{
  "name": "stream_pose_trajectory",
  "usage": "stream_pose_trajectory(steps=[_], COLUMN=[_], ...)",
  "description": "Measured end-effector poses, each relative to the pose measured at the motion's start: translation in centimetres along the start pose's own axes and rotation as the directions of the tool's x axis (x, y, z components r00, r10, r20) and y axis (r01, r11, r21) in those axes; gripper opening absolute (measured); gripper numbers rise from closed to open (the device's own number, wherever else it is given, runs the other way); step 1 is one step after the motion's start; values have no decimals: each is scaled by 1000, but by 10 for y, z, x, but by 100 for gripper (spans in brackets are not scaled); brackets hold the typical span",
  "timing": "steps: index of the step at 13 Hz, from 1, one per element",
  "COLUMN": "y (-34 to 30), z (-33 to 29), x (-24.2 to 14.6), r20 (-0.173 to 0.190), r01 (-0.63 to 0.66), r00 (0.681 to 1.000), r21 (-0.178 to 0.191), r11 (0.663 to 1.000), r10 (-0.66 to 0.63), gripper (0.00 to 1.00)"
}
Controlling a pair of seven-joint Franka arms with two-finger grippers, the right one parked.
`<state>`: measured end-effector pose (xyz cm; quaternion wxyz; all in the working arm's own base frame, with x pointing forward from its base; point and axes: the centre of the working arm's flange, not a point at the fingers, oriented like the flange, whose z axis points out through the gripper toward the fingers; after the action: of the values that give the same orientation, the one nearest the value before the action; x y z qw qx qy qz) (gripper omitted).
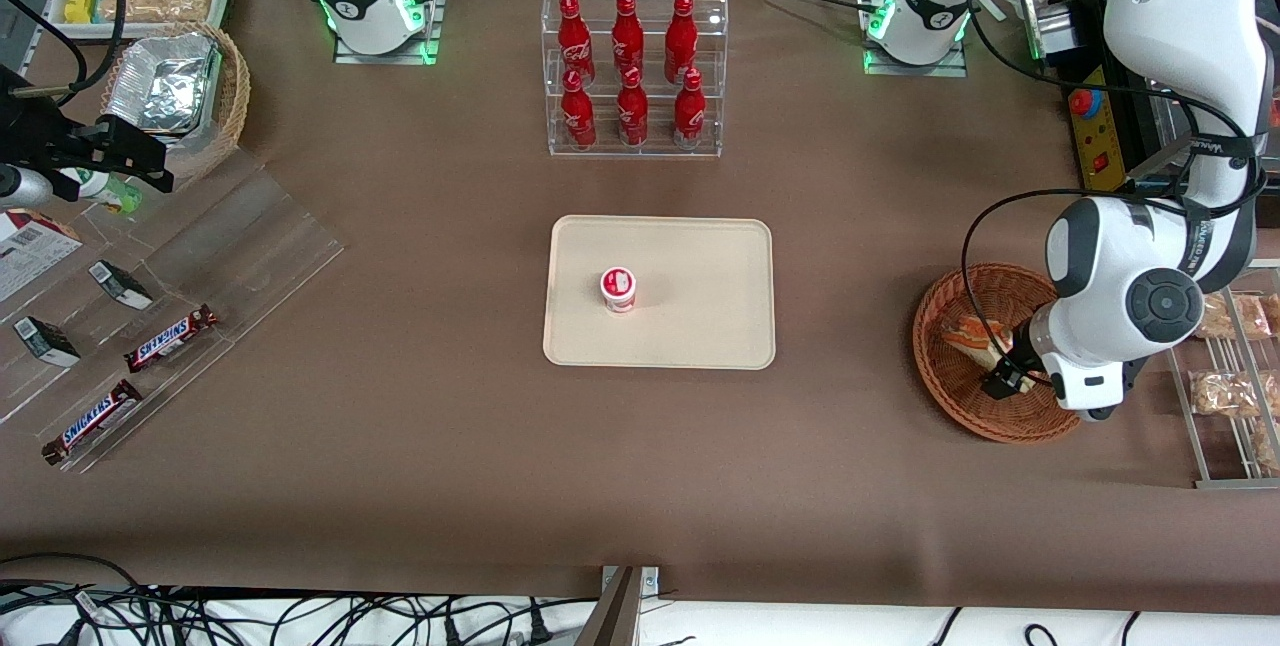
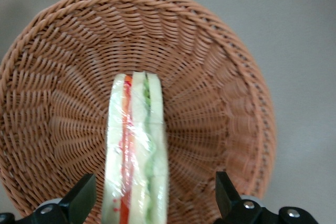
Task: Place sandwich from basket to tray
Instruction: 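Lower the open left gripper around the wrapped sandwich and close it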
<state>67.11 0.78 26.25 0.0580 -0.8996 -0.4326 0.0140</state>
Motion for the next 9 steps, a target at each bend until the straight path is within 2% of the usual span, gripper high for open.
stream_pose_trajectory(steps=[2, 6, 9], y=[-4, -9, -8], z=[12, 34, 35], x=[-3, -14, -18], r20=[-33, -40, -38], r01=[-6, -1, -1], r00=[999, 999, 999], r21=[34, 31, 29], r11=[999, 1000, 1000], r10=[7, 2, 2], gripper=[100, 100, 69])
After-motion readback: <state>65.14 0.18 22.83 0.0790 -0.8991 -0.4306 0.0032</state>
